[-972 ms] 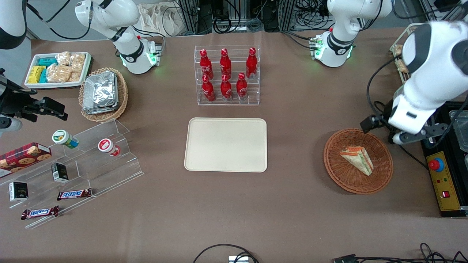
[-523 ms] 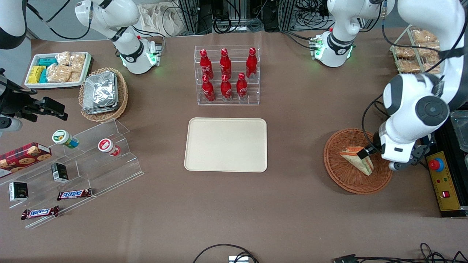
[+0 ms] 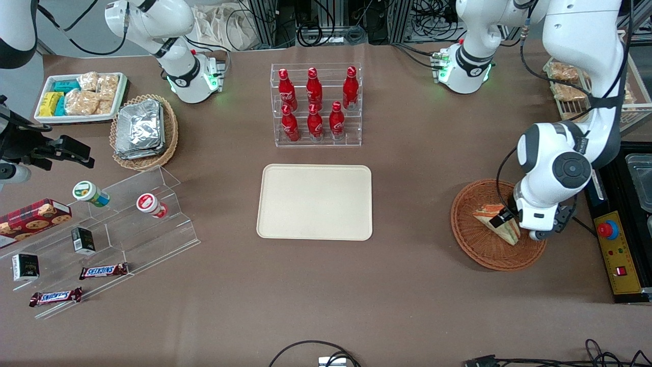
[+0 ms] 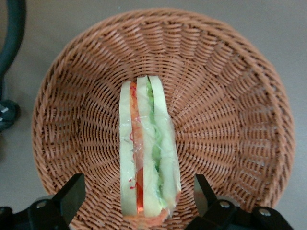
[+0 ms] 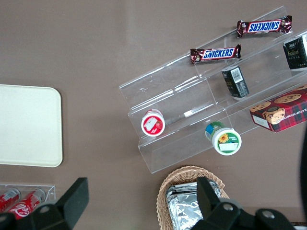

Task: Place sandwich from basket to tray
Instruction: 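Close the left gripper on the wrapped sandwich wedge, then lift the sandwich and carry it with the left gripper to the tray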

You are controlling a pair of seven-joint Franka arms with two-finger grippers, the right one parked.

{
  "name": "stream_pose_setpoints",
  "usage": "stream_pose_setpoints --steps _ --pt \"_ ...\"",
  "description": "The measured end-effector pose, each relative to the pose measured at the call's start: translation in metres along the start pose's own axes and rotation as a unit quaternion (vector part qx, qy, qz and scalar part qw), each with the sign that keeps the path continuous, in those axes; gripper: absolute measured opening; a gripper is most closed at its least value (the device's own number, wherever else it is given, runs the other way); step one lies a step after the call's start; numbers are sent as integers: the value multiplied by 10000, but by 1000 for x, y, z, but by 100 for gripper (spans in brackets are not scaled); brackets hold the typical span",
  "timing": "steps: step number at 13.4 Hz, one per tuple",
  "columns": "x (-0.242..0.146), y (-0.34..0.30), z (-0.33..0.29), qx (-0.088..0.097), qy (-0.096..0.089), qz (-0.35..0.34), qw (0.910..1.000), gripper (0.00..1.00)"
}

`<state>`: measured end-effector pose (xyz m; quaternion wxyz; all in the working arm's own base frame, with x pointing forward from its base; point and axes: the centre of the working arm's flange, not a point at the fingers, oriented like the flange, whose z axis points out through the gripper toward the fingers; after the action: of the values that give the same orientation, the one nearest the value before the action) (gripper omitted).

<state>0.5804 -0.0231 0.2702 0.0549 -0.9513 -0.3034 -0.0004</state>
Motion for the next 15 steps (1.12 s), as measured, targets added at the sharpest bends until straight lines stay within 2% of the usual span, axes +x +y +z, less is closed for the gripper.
stream_pose_setpoints --steps 3,4,7,9,11,13,15 --pt "-2 0 18 7 5 -51 10000 96" --pt "-2 1 21 16 -2 -47 10000 87" --pt "-3 2 22 30 -3 -21 10000 49" --pt "-3 2 21 44 19 102 9999 35" --pt "1 5 15 44 33 389 9992 30" --pt "10 8 -8 157 -85 782 9968 27" --pt "23 12 -57 247 -206 1342 9904 17"
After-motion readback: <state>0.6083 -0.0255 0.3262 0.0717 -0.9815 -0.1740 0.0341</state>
